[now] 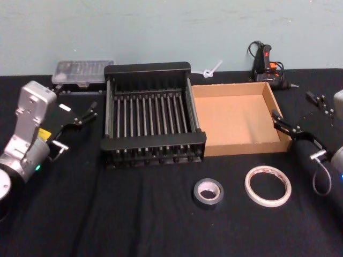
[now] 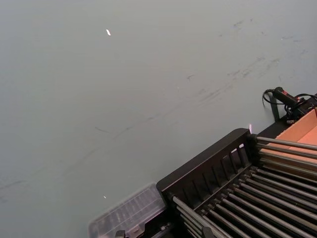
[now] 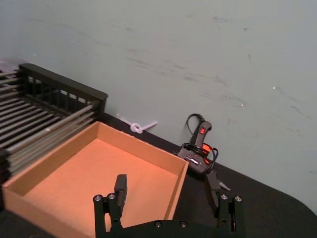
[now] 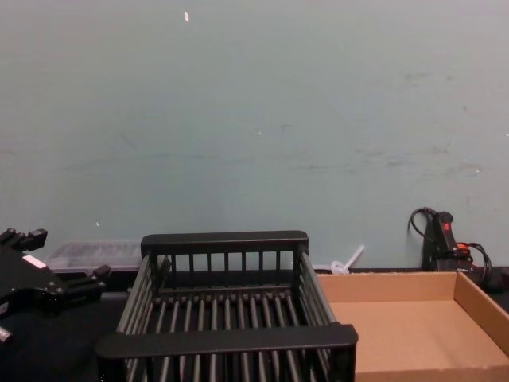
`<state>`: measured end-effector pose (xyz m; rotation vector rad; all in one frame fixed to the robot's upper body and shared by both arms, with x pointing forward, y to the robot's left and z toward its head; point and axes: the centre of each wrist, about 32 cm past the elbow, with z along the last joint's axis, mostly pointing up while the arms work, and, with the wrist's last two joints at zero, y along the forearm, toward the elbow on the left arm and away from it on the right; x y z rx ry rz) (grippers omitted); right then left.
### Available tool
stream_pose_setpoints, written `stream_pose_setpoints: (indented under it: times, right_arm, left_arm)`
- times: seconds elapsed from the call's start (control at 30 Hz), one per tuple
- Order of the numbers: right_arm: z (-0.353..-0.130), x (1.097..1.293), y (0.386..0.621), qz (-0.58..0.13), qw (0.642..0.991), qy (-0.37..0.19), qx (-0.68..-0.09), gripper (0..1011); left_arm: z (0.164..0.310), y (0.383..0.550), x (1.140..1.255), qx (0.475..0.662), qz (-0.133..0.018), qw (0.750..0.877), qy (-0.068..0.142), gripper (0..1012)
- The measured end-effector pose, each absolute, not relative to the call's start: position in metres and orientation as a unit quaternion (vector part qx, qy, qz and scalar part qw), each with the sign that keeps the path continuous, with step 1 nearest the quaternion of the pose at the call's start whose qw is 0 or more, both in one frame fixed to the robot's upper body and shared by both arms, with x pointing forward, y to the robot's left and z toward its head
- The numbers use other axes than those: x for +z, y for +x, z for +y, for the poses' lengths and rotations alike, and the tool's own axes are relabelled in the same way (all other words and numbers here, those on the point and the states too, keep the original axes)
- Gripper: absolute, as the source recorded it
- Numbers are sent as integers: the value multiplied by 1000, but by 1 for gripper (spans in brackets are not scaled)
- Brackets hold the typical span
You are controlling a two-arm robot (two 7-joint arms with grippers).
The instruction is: Pick up the white tape and place it into the black box , Pick up the silver tape and place it into the brown box.
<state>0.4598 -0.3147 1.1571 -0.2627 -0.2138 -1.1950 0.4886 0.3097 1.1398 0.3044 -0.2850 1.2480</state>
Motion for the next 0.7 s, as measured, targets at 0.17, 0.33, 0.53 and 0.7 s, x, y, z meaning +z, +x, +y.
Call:
stream_pose_setpoints:
  times: [0.17, 0.33, 0.53, 0.7]
  right_arm:
    - [-317, 1162, 446, -87, 819, -124, -554, 1002]
    - [-320, 1166, 429, -68, 823, -129, -549, 1002]
    - [-322, 1168, 413, -52, 829, -141, -539, 1002]
    - [-324, 1168, 401, -27, 835, -155, -528, 1002]
  left_arm:
    - [310, 489, 1140, 580, -132, 791, 141, 1001]
    - [310, 489, 1140, 580, -132, 791, 141, 1001]
    - [310, 489, 1140, 580, -132, 791, 141, 1001]
    - [310, 489, 1140, 580, -132, 791, 141, 1001]
